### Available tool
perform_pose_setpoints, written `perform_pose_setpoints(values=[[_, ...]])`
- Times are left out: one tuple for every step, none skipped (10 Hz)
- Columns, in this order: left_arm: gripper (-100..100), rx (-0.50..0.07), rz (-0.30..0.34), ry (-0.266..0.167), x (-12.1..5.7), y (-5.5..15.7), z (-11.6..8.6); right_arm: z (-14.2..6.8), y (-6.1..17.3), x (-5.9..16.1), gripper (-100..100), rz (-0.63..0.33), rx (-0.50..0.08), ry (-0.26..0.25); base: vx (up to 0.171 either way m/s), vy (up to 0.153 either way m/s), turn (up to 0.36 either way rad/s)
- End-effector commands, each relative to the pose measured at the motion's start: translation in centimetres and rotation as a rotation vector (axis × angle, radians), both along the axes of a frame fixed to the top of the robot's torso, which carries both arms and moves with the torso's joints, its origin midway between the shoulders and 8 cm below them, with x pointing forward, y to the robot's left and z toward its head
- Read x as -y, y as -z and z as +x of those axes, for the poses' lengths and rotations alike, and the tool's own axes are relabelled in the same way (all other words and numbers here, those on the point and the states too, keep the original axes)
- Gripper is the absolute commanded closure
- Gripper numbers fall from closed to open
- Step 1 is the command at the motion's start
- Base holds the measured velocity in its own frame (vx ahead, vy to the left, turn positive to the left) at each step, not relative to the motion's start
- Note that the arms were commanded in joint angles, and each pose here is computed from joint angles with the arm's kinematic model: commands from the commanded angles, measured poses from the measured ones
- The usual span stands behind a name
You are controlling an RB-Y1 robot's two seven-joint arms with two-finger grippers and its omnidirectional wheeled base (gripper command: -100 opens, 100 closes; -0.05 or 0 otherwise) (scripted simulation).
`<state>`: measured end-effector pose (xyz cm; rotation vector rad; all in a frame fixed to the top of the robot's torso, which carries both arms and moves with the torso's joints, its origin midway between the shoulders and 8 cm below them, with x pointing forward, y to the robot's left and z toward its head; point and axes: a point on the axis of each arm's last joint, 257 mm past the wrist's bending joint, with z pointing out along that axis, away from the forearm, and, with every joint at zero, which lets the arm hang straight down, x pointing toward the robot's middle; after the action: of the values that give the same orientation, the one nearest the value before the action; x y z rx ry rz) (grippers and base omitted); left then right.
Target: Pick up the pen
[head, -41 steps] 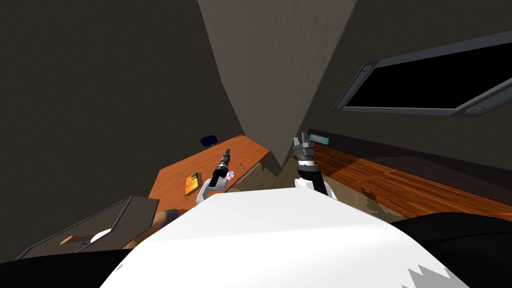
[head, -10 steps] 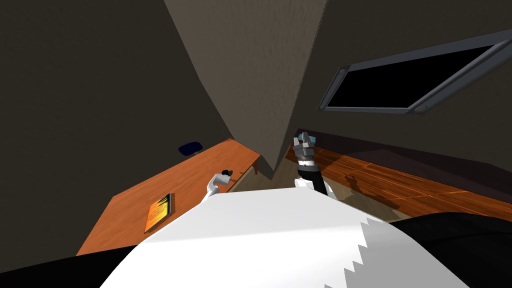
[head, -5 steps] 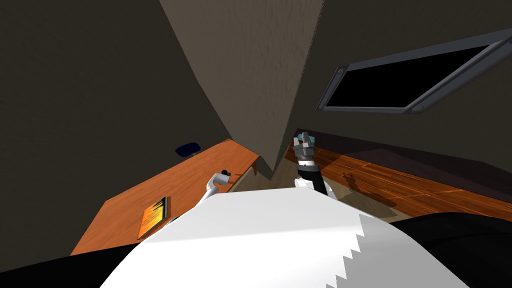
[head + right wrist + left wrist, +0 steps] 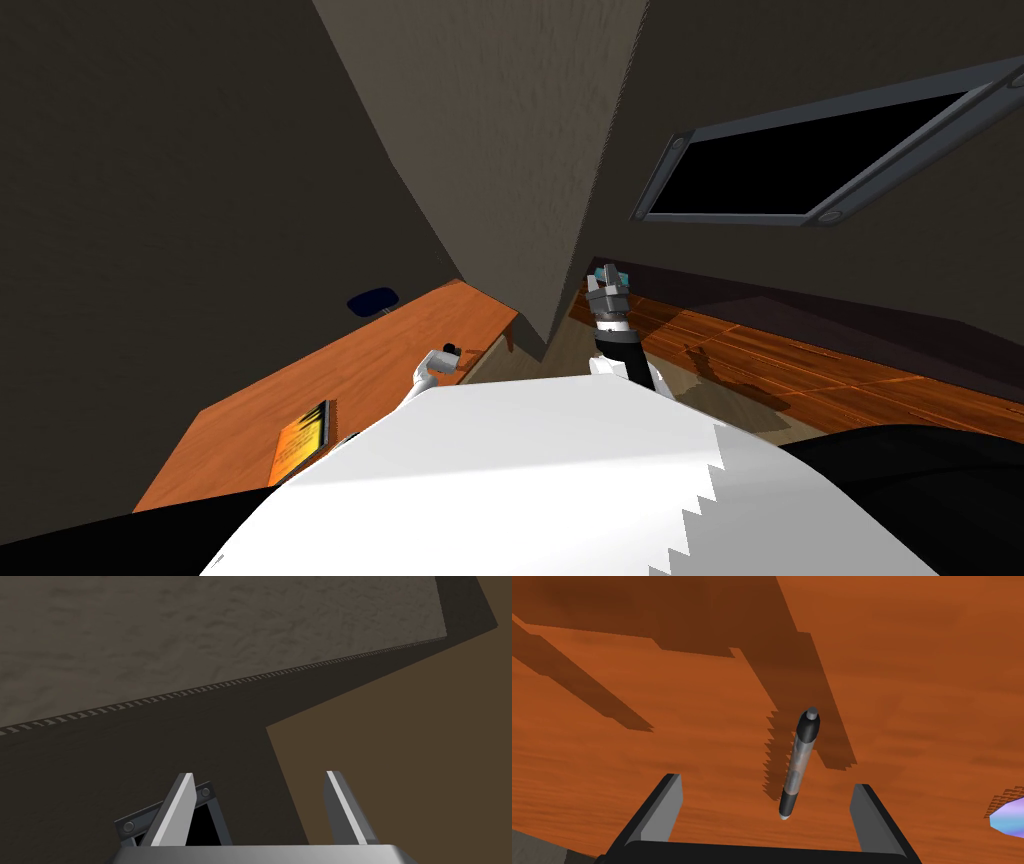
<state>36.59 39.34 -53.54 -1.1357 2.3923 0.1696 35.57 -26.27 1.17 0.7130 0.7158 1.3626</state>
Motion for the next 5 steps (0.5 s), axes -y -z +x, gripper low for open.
perform_pose_setpoints(values=[[-100, 0.000, 0.000, 0.000, 0.00, 0.00, 0.00, 0.00, 0.00, 0.00, 0, 0.000, 0.000, 0.000, 0.018, 0.009, -0.006], [100, 0.002, -0.001, 0.000, 0.02, 0.03, 0.01, 0.00, 0.00, 0.00, 0, 0.000, 0.000, 0.000, 0.000, 0.000, 0.000], [100, 0.002, 0.000, 0.000, 0.01, 0.02, 0.01, 0.00, 0.00, 0.00, 0, 0.000, 0.000, 0.000, -0.003, 0.004, 0.017], [100, -0.002, 0.001, -0.002, -0.11, 0.09, -0.15, 0.00, 0.00, 0.00, 0, 0.000, 0.000, 0.000, 0.002, -0.002, -0.017], [100, 0.001, 0.000, 0.000, 0.00, 0.04, -0.01, 0.00, 0.00, 0.00, 0, 0.000, 0.000, 0.000, 0.000, 0.000, 0.000]])
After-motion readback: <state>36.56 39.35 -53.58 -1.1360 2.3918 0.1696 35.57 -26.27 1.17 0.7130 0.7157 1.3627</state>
